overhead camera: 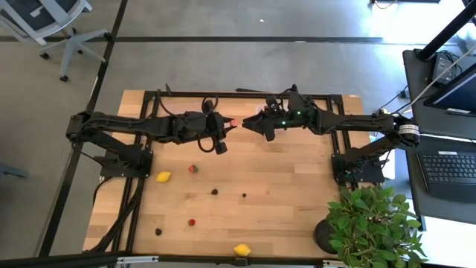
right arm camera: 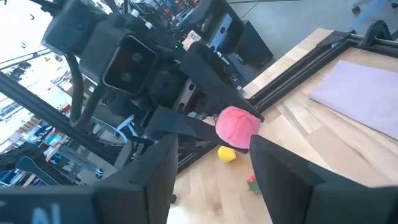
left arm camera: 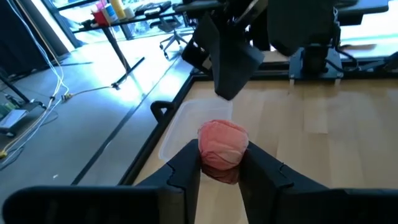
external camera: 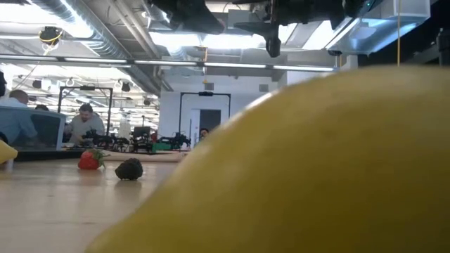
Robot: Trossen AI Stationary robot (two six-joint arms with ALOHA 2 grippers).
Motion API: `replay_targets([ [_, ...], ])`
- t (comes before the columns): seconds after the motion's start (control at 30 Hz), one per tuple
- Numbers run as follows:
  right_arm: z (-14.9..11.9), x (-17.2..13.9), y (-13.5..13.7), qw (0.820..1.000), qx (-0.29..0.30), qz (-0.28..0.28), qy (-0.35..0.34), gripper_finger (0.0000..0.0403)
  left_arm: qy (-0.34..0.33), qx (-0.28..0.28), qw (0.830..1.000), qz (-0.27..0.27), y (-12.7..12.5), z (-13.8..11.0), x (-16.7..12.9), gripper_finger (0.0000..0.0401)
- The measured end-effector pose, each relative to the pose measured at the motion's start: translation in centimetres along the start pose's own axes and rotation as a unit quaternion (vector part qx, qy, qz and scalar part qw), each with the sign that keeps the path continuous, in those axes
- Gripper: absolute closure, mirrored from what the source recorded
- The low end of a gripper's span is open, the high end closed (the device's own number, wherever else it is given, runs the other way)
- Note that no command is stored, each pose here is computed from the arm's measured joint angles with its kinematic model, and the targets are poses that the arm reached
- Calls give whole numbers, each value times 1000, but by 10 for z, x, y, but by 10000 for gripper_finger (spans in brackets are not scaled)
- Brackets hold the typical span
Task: Pick and placing Produce into tupperware
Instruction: Put the peach into the transparent bin
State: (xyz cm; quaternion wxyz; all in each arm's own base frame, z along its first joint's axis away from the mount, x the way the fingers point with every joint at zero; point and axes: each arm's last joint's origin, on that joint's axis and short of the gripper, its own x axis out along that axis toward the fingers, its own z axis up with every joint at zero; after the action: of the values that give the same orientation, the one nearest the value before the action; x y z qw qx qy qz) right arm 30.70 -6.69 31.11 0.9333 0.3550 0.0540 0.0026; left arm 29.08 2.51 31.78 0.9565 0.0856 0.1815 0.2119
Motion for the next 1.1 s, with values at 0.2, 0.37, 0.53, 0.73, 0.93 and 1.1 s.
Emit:
replay_targets([
  [0.2, 0, 0, 0, 1000, 1, 0, 0, 162, -12, -3, 1000, -4, -1, 2, 0, 328],
  [0.37, 0, 0, 0, 1000, 4, 0, 0, 123, -22, -8, 1000, -3, 0, 5, 0, 317],
  [0.53, 0, 0, 0, 1000, 15, 0, 0, 113, -48, -6, 999, -4, 0, 10, -1, 306],
  [0.73, 2, 0, 1, 1000, 26, 4, -14, 121, -68, 11, 997, -21, -2, 13, 0, 322],
  [0.93, 6, 0, 5, 999, 30, 22, -33, 122, -61, 18, 998, -23, -6, 9, 9, 321],
  [1.1, 5, 0, 4, 999, 33, 13, -33, 123, -74, 28, 997, -22, -8, 10, 11, 308],
])
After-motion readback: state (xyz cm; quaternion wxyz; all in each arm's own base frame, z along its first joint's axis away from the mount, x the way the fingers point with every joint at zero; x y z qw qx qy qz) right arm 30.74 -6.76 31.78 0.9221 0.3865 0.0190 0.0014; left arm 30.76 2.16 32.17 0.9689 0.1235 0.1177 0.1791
